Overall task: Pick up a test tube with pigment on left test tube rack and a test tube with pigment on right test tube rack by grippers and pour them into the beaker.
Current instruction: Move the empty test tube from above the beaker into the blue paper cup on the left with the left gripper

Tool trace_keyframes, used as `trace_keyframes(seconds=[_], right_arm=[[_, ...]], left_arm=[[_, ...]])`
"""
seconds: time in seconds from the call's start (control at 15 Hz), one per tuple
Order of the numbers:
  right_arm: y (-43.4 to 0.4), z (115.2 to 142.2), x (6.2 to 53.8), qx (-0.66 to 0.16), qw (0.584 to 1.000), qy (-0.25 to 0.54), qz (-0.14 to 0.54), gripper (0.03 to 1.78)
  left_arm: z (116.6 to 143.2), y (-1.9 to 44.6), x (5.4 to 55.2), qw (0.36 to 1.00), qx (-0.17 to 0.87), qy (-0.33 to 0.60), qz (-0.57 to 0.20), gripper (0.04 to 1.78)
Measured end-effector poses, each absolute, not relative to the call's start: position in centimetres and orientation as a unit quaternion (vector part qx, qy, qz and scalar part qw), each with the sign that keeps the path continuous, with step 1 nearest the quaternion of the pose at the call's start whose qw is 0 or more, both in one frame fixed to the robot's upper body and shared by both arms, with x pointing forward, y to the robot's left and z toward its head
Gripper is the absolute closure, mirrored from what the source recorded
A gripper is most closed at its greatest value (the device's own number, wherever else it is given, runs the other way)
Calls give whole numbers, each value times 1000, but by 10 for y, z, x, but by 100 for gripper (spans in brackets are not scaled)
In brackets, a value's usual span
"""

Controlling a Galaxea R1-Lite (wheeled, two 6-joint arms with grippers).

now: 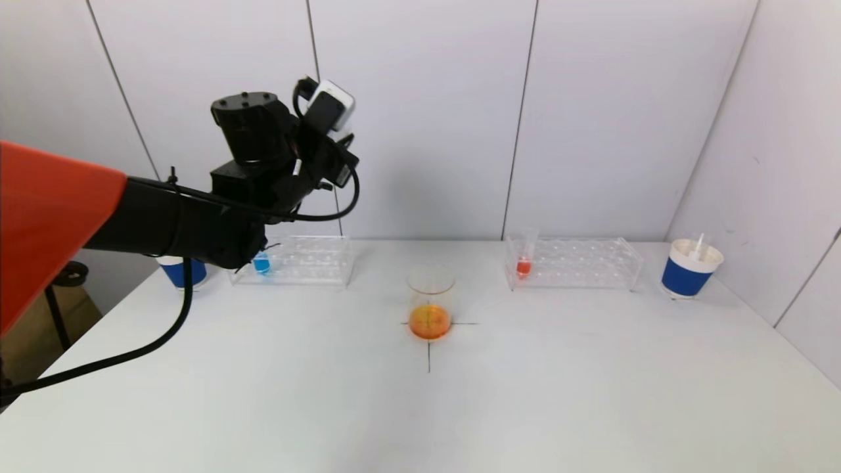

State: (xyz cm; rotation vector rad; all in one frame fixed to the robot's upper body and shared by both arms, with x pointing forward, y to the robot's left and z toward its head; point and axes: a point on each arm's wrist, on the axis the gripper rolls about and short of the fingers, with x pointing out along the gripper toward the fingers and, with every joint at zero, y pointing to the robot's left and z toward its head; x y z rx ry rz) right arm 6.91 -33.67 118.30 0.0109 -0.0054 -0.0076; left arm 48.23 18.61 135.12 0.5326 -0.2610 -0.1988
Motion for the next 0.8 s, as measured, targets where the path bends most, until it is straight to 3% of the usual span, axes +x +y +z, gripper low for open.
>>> trace_keyframes(seconds=[0.2,0.47,0.8], right_arm=[[-337,1183,69,5,1000,-3,-4,5],[-337,1183,69,5,1000,-3,-4,5],[-337,1183,69,5,1000,-3,-4,5]], left_arm=[[1376,232,479,977,187,-92,53,138],[1393,292,475,972,119,-86,185,138],[1377,367,476,955,94,-58,276,138]])
